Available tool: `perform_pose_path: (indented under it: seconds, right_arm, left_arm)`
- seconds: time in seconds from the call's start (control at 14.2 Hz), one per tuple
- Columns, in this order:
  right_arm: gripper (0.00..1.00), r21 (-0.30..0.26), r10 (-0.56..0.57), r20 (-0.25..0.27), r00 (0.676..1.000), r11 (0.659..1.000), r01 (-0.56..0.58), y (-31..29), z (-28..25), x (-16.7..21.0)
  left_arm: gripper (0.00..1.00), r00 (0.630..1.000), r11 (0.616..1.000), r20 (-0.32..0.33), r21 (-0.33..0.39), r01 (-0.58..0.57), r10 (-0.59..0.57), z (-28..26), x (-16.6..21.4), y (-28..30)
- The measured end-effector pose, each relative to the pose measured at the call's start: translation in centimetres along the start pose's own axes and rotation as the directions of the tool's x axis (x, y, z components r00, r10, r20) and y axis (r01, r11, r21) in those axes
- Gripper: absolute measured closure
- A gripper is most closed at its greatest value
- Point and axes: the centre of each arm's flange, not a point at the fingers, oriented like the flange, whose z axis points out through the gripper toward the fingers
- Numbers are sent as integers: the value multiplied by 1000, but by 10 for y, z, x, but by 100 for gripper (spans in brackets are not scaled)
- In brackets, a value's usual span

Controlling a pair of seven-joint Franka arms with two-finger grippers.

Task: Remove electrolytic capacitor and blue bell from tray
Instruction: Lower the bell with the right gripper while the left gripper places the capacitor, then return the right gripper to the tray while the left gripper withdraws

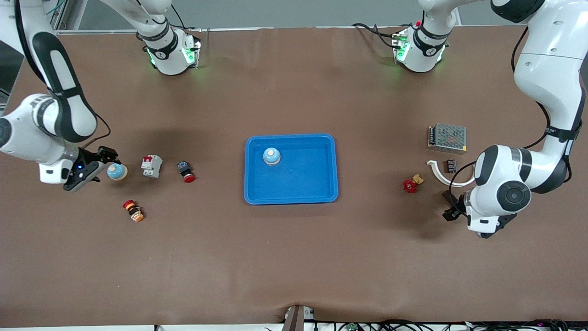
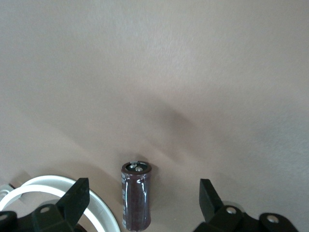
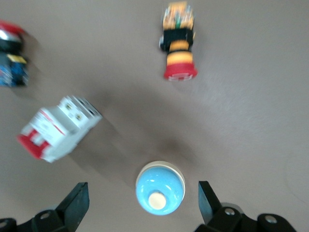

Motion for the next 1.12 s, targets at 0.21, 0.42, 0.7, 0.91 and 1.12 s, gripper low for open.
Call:
perform_pose_path:
  seconds: [0.21, 0.42, 0.7, 0.91, 1.12]
  right_arm:
    - [0, 10, 68, 1, 998, 998, -68, -14, -43, 29]
    - [0, 31, 145, 23, 989, 989, -146, -43, -87, 67]
    - [0, 26, 283, 46, 958, 958, -284, -113, -144, 122]
    - [0, 14, 385, 61, 921, 922, -387, -169, -164, 153]
    - [0, -7, 501, 68, 863, 865, -502, -236, -169, 184]
  left_arm:
    - [0, 1000, 1000, -16, -13, -3, 3, -11, 2, 4]
    - [0, 994, 996, -73, -35, -88, 85, -47, 6, 4]
    - [0, 962, 978, -185, -29, -208, 200, -131, 15, -15]
    - [0, 956, 974, -200, -28, -225, 215, -170, 8, -17]
    - [0, 938, 951, -205, -72, -300, 280, -201, -4, 0]
